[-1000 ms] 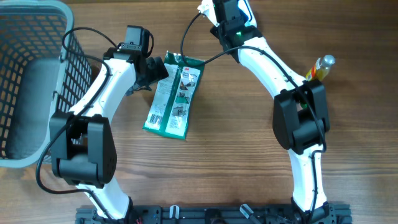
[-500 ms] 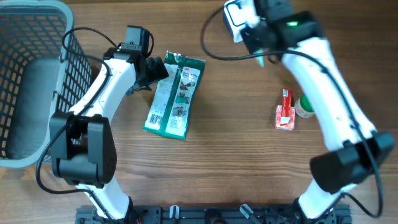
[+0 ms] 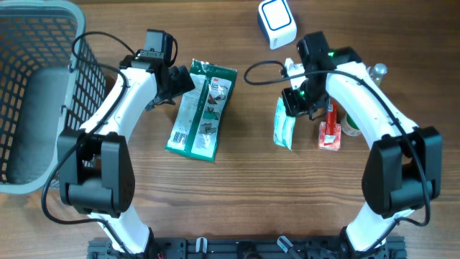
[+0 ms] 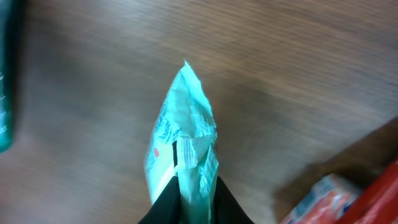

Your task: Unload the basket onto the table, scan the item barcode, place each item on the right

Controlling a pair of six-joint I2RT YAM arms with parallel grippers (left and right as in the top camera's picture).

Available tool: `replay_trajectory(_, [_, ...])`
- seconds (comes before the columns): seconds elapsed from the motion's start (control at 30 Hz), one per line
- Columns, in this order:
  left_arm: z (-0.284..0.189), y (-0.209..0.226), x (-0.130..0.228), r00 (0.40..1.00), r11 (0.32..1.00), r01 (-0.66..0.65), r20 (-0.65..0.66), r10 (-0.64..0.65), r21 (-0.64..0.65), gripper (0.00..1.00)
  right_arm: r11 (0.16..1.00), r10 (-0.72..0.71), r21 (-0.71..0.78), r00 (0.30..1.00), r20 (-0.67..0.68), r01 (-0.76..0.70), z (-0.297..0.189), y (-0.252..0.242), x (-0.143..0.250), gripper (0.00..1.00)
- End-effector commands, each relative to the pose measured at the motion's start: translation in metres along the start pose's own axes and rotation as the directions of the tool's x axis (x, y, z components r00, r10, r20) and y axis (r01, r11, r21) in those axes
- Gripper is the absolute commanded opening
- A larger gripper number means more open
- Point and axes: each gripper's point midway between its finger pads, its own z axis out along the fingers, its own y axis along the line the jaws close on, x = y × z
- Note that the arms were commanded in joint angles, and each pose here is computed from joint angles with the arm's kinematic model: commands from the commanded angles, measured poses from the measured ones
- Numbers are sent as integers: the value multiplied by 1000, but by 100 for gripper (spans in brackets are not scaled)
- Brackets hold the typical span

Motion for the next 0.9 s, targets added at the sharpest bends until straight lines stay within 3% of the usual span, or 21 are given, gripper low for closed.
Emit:
replay_trajectory(0.0, [-8,-1,-8,1000,1000,0,29,0,3,100,985,88,142,995,56,-95,10,-27,-8,43])
replay_trajectory(0.07, [-8,-1,-8,1000,1000,0,29,0,3,100,974,184,112,975,121,-197,9,-24,-22,57])
replay_trajectory(0.1, [-8,-1,-8,1000,1000,0,29,0,3,100,971,218,72,966,140,-230,10,-17,-27,58])
replay_trajectory(0.4, [-8,-1,-8,1000,1000,0,29,0,3,100,953,300,1,943,144,-303,24,43,-28,54])
replay_trajectory(0.5, [-8,-1,-8,1000,1000,0,29,0,3,100,943,332,-11,933,141,-334,35,52,-23,64])
replay_trajectory(0.53, [-8,-1,-8,1000,1000,0,29,0,3,100,927,375,-21,917,140,-375,42,55,-20,64])
replay_trajectory(0.7, [-8,-1,-8,1000,1000,0,29,0,3,99,865,500,-25,858,116,-500,72,50,3,65])
replay_trajectory(0.87, [-8,0,-8,1000,1000,0,29,0,3,100,859,497,67,857,137,-508,83,31,19,59])
